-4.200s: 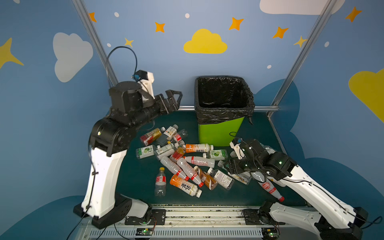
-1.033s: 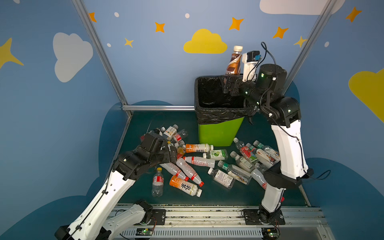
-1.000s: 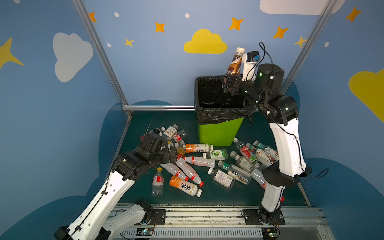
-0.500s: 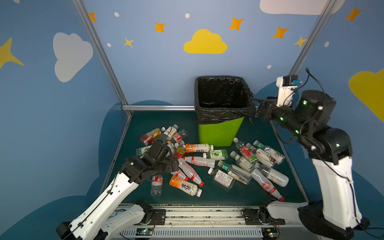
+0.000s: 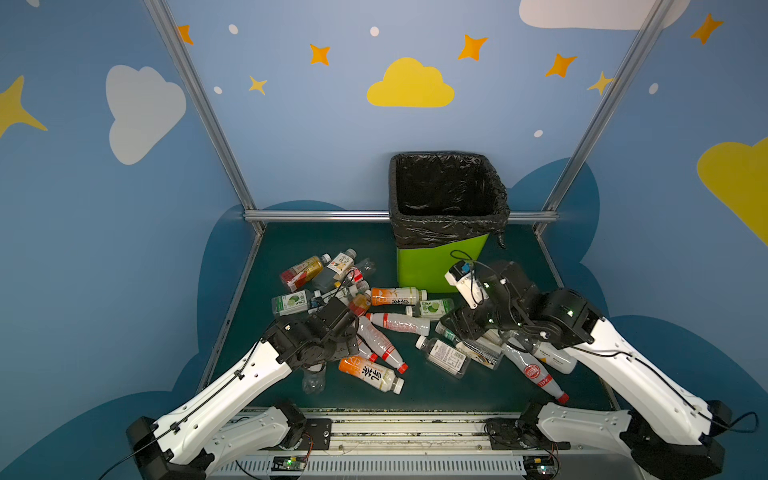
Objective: Throw the plastic bottles in the bin
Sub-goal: 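Lower the right gripper to the pile while the left gripper nears the yellow-capped bottle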
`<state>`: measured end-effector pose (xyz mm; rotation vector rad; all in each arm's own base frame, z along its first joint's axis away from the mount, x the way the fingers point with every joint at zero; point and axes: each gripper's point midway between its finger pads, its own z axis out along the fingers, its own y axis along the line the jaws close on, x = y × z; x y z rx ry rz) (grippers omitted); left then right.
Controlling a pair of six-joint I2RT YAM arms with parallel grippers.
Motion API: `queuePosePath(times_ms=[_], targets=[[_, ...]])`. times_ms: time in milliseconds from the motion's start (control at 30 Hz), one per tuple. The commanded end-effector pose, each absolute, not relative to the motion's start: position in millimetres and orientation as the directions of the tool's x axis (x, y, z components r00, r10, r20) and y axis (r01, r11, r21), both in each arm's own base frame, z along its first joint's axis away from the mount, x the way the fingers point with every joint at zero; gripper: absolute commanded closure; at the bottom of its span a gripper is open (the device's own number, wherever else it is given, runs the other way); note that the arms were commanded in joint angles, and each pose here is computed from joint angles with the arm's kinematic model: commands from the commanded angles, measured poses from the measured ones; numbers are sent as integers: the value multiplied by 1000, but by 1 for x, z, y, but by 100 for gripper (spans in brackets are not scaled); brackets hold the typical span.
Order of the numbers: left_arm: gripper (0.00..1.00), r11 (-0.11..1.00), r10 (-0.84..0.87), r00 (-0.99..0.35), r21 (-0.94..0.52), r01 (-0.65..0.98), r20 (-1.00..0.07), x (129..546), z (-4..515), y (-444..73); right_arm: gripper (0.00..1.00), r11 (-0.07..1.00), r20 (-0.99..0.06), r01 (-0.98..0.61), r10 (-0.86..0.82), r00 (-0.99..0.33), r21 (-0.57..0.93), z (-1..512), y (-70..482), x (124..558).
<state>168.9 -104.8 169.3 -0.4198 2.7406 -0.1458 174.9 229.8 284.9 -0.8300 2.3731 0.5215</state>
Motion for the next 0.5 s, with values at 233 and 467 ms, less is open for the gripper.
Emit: queuePosePath(times_ms=[233,467], targets=[[10,826,-564,-771,-225,-517,-295,166,139,-63,43,657,-553,-689,-466,-691,306,244,271,133],[11,823,-567,-783,-176,-539,-254,176,111,-63,43,651,-535,-706,-506,-677,278,238,261,125]])
